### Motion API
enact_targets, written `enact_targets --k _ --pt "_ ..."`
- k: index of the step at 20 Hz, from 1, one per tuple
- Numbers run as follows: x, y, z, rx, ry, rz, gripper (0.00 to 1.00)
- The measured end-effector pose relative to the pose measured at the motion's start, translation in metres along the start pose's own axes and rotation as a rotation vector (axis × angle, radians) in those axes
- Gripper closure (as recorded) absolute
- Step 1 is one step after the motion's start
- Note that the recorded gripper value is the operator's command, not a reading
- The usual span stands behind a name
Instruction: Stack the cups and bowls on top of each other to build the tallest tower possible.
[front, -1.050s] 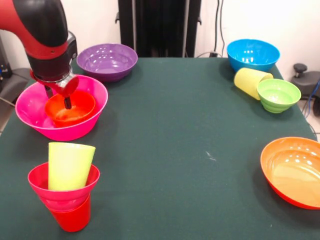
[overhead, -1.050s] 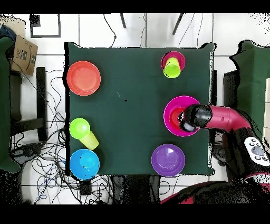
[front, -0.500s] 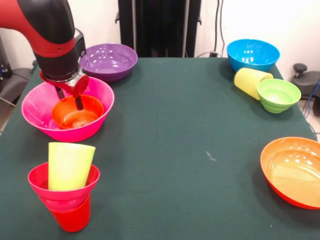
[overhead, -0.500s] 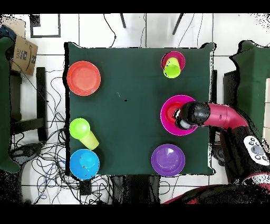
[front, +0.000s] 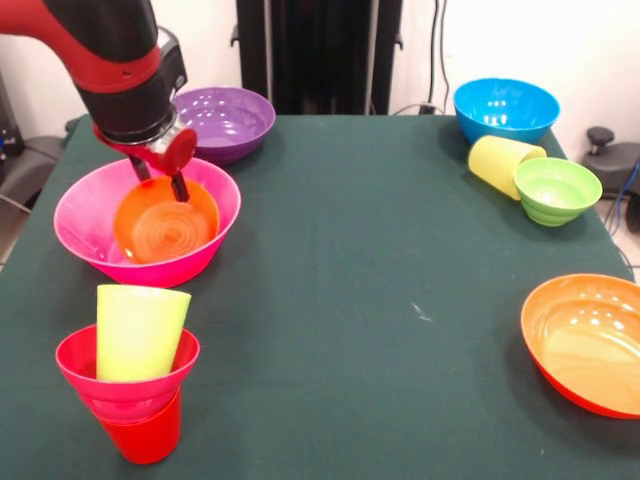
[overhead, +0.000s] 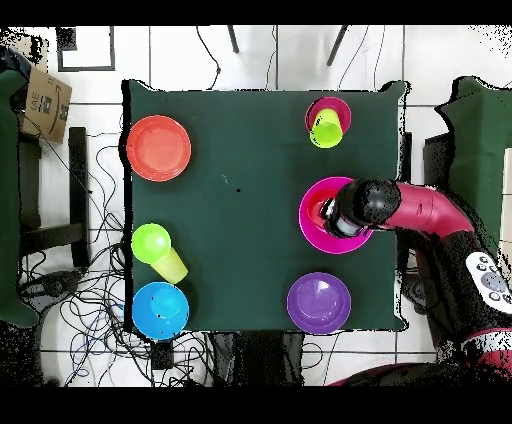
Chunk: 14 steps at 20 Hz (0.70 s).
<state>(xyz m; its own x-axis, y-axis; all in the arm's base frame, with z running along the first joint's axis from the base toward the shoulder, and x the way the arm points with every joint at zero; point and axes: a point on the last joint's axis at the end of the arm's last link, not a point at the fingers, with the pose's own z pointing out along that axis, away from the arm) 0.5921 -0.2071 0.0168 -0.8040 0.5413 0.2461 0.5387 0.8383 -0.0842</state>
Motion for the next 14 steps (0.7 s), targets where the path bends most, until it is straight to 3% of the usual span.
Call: enact_targets --k 14 --pt "0.009 0.018 -0.034 -0.011 0.083 -0.012 0.00"
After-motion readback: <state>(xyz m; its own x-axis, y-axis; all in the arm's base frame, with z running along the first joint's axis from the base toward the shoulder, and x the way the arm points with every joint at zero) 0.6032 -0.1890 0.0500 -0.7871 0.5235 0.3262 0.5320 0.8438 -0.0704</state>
